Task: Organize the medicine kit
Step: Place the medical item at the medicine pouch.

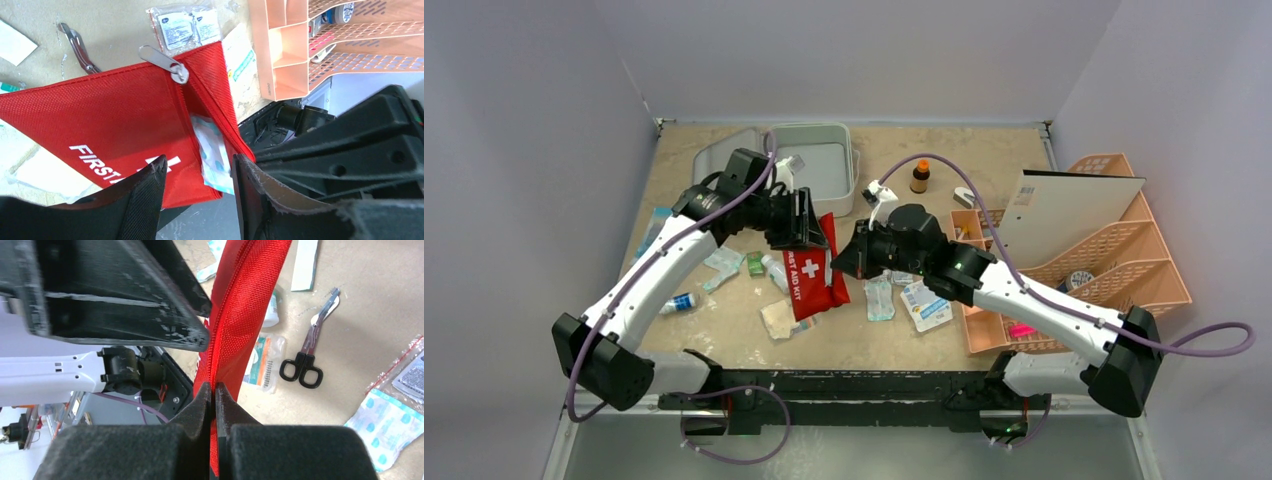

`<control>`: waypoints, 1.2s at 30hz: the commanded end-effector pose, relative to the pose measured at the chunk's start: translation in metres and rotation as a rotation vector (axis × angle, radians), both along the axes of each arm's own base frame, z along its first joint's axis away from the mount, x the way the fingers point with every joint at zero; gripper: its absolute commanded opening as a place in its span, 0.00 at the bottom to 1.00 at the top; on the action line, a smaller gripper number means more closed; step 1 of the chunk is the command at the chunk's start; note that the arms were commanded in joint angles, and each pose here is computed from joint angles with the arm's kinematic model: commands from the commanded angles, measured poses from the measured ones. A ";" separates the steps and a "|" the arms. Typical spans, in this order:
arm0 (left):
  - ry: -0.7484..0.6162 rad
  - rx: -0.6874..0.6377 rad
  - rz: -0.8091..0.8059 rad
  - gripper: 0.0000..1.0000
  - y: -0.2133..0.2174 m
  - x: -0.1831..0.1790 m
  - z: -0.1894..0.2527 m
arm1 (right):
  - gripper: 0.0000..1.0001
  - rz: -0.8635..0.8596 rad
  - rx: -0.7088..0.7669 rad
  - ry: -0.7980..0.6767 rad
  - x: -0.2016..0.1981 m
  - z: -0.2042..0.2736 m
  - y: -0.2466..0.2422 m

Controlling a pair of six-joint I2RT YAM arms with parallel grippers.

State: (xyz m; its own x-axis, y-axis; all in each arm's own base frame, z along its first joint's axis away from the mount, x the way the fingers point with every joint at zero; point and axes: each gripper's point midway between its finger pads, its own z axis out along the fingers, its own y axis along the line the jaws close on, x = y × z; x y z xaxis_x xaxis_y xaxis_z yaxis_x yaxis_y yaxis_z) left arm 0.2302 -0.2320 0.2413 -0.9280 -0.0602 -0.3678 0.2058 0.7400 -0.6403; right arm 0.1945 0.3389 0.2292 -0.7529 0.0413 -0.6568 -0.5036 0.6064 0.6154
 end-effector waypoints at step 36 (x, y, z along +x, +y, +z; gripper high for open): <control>-0.047 0.206 0.011 0.00 0.024 0.018 -0.014 | 0.00 0.015 0.021 -0.066 0.005 0.017 0.005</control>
